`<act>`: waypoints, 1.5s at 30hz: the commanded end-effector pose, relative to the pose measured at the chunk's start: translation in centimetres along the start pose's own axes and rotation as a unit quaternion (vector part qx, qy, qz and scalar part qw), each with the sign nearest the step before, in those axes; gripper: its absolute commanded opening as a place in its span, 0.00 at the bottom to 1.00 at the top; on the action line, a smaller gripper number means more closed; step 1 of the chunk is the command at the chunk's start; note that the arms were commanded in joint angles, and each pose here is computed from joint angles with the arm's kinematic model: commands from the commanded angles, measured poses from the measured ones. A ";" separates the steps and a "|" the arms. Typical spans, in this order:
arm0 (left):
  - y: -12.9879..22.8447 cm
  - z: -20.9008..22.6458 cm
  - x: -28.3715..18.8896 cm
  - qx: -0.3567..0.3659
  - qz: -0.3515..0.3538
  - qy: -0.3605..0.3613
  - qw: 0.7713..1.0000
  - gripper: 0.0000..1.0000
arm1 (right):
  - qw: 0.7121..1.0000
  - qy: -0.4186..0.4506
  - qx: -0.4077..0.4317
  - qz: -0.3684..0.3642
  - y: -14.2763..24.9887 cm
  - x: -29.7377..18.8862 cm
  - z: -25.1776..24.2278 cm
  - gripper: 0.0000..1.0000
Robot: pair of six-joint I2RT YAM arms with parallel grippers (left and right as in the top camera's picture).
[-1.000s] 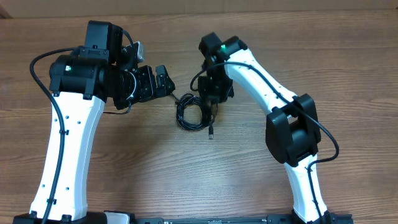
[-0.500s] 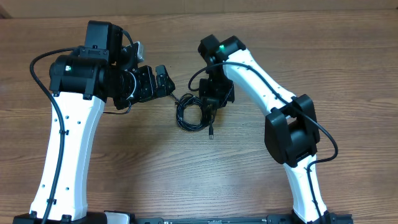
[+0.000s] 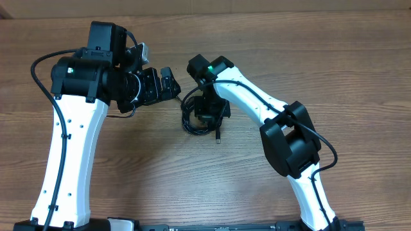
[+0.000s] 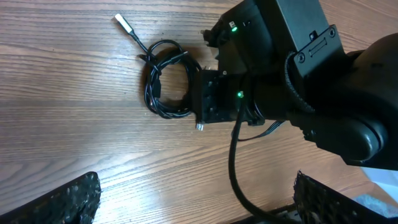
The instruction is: Untangle cables
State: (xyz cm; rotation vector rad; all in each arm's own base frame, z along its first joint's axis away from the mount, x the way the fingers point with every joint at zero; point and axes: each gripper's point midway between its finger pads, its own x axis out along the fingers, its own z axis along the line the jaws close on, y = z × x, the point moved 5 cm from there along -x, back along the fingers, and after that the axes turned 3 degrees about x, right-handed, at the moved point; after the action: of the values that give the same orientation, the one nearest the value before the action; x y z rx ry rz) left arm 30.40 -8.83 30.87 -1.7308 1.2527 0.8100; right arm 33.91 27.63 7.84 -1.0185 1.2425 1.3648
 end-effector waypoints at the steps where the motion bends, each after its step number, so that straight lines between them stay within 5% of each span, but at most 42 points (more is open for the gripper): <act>1: 0.1 0.0 0.4 -0.003 0.007 -0.002 1.000 1.00 | 0.997 0.065 0.009 -0.042 -1.1 -0.5 -2.2 0.12; 11: 0.1 0.0 0.4 -0.003 0.007 -0.002 1.000 0.99 | 0.993 0.094 0.040 -0.065 -3.9 -1.5 -6.5 0.11; 13: 0.1 0.0 0.4 -0.003 0.007 -0.002 1.000 1.00 | 0.994 0.089 0.013 -0.058 -4.4 -1.7 -7.3 0.04; 17: 0.1 0.0 0.4 -0.003 0.007 -0.002 1.000 1.00 | 0.997 -0.013 -0.080 0.005 -3.3 -3.5 -5.8 0.07; 20: 0.1 0.0 0.4 -0.003 0.007 -0.002 1.000 1.00 | 0.988 -0.082 -0.129 0.027 -2.6 -5.2 -4.6 0.23; 22: 0.1 0.0 0.4 -0.003 0.007 -0.002 1.000 1.00 | 0.984 -0.094 -0.147 0.032 -2.3 -5.9 -4.4 0.60; 24: 0.1 0.0 0.4 -0.003 0.007 -0.002 1.000 1.00 | 0.983 -0.093 -0.156 0.033 -2.2 -6.0 -4.4 0.75; 37: -1.3 0.1 0.3 -0.014 -0.031 -0.007 0.999 1.00 | 0.978 -0.089 -0.187 0.038 -0.8 -5.2 -2.0 0.78; 40: -1.7 3.5 -0.3 -0.130 -0.059 -0.100 0.985 0.99 | 0.978 -0.088 -0.185 0.039 -0.6 -5.0 -1.7 0.74; 45: -1.5 8.3 -1.7 -0.224 -0.056 -0.154 0.961 0.99 | 0.979 -0.088 -0.178 0.037 -0.7 -3.8 -1.4 0.68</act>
State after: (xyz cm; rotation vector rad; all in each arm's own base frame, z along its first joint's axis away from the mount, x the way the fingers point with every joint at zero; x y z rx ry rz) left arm 31.14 -4.06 30.11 -1.8676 0.9578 1.1115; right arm 35.40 25.37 11.73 -1.0877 0.9300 1.7444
